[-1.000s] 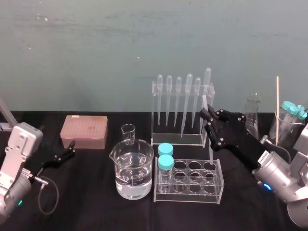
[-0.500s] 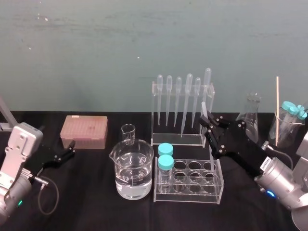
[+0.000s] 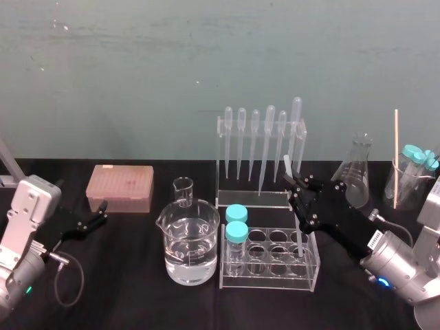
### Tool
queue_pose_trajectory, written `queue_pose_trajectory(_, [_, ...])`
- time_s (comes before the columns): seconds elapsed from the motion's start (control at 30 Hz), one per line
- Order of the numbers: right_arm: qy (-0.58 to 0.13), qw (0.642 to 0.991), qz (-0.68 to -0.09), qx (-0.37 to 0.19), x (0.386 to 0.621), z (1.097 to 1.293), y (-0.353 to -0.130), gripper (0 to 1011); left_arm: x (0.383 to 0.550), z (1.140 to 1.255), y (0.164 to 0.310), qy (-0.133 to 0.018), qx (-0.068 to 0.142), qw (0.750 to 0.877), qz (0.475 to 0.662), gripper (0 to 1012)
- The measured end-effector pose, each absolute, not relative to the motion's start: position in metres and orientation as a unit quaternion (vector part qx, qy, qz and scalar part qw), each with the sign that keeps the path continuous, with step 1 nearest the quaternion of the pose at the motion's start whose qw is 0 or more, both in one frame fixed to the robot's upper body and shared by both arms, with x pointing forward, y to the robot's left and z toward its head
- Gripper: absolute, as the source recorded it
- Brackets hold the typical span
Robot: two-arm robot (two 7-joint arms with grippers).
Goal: Pick up the stirring rod with one hand, then place it down.
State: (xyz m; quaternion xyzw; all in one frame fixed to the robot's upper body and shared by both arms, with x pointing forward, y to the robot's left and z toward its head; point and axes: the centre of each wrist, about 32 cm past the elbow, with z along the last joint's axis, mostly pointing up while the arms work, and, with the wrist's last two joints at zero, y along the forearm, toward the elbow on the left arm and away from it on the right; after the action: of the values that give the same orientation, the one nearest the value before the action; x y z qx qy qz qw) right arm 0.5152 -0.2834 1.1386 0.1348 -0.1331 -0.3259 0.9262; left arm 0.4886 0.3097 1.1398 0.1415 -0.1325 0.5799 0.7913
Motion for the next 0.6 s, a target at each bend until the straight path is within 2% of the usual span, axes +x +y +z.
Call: queue_pose_trajectory(0.6, [-0.100,0.937,-0.317,0.106,0.526,1.122,-0.283,67,0.489,1.140,0.310,-0.132,0.141,0.791,0.580,1000])
